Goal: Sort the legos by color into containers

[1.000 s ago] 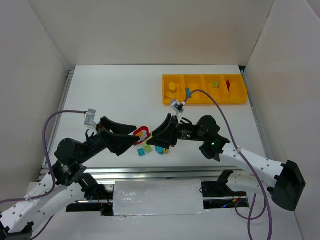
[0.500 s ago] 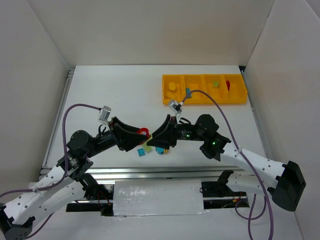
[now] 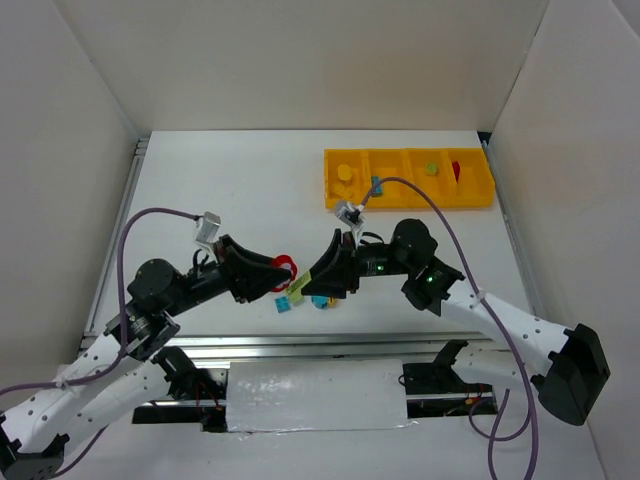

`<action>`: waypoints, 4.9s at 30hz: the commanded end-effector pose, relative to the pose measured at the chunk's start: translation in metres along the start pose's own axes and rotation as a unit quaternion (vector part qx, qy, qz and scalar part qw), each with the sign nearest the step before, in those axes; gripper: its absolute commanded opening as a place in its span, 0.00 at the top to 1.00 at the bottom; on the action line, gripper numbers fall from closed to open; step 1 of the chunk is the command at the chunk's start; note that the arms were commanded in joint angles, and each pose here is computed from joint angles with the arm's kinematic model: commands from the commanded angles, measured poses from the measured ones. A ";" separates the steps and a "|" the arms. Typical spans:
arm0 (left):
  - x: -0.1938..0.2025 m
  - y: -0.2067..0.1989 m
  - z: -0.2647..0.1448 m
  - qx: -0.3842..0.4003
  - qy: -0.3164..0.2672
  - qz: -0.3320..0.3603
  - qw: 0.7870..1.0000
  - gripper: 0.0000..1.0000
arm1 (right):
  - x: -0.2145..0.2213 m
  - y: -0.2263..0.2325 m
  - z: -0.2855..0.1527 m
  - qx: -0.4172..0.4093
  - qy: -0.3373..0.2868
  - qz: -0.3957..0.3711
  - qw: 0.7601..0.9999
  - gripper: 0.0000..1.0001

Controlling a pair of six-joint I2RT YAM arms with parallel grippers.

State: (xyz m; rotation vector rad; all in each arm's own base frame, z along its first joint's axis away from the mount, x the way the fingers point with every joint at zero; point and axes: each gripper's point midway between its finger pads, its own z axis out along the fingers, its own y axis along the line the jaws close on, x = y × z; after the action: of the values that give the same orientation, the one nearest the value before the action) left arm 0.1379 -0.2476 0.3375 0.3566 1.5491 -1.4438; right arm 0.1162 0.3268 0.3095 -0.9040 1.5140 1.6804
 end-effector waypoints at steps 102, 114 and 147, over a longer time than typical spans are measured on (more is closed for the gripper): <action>-0.049 -0.053 0.006 0.097 -0.061 -0.049 0.992 1.00 | -0.060 0.066 0.019 -0.029 -0.112 0.030 0.993 0.25; -0.044 -0.044 0.006 0.083 -0.066 -0.059 0.993 1.00 | -0.073 0.060 0.030 -0.031 -0.142 0.045 0.988 0.38; -0.090 0.041 -0.042 -0.246 -0.159 -0.030 0.956 0.00 | -0.044 -0.090 -0.018 0.284 -0.159 0.138 0.935 1.00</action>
State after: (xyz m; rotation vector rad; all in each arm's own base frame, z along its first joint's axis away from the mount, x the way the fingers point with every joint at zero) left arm 0.1769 -0.2064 0.3735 -0.0478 1.5846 -1.2779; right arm 0.1594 0.3477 0.3319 -0.3775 1.6615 1.6180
